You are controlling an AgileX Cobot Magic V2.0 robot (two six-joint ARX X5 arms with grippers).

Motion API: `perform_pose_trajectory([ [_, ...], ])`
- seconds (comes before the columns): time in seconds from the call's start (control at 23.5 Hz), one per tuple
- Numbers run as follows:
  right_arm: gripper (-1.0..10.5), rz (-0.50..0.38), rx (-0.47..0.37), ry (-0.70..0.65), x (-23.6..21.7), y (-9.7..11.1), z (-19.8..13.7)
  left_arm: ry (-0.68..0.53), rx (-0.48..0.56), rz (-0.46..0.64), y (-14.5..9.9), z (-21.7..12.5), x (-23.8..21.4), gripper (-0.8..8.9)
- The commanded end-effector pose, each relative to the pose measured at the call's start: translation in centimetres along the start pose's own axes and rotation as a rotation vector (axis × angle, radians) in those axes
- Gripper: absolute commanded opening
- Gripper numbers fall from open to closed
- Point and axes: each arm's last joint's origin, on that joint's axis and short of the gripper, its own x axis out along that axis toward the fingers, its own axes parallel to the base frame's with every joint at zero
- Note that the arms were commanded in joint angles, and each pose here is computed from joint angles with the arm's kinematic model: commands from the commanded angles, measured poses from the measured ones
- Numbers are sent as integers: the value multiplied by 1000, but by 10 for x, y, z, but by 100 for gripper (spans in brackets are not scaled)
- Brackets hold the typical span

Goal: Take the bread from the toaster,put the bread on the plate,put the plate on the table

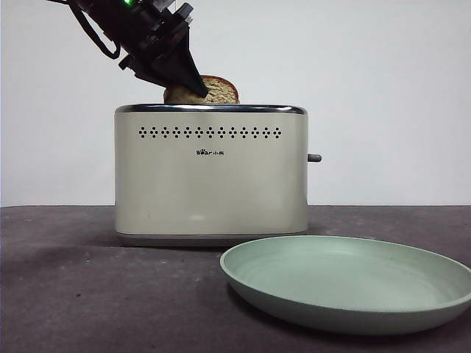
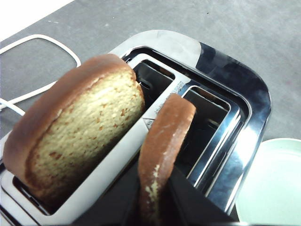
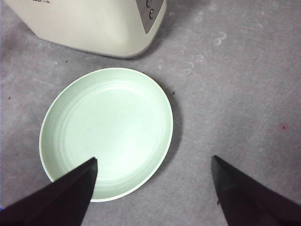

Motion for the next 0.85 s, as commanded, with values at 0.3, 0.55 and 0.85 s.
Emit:
perform_pose_trajectory([
  [0.3, 389, 3, 3, -15, -2, 1, 4, -133, 59, 32, -9, 42, -44, 3],
  [0.55, 388, 3, 0, -24, -1, 1, 6, -270, 83, 70, -33, 62, -112, 3],
  [0.85, 388, 8, 17, 15, 11, -3, 11, -272, -5, 57, -68, 53, -183, 4],
])
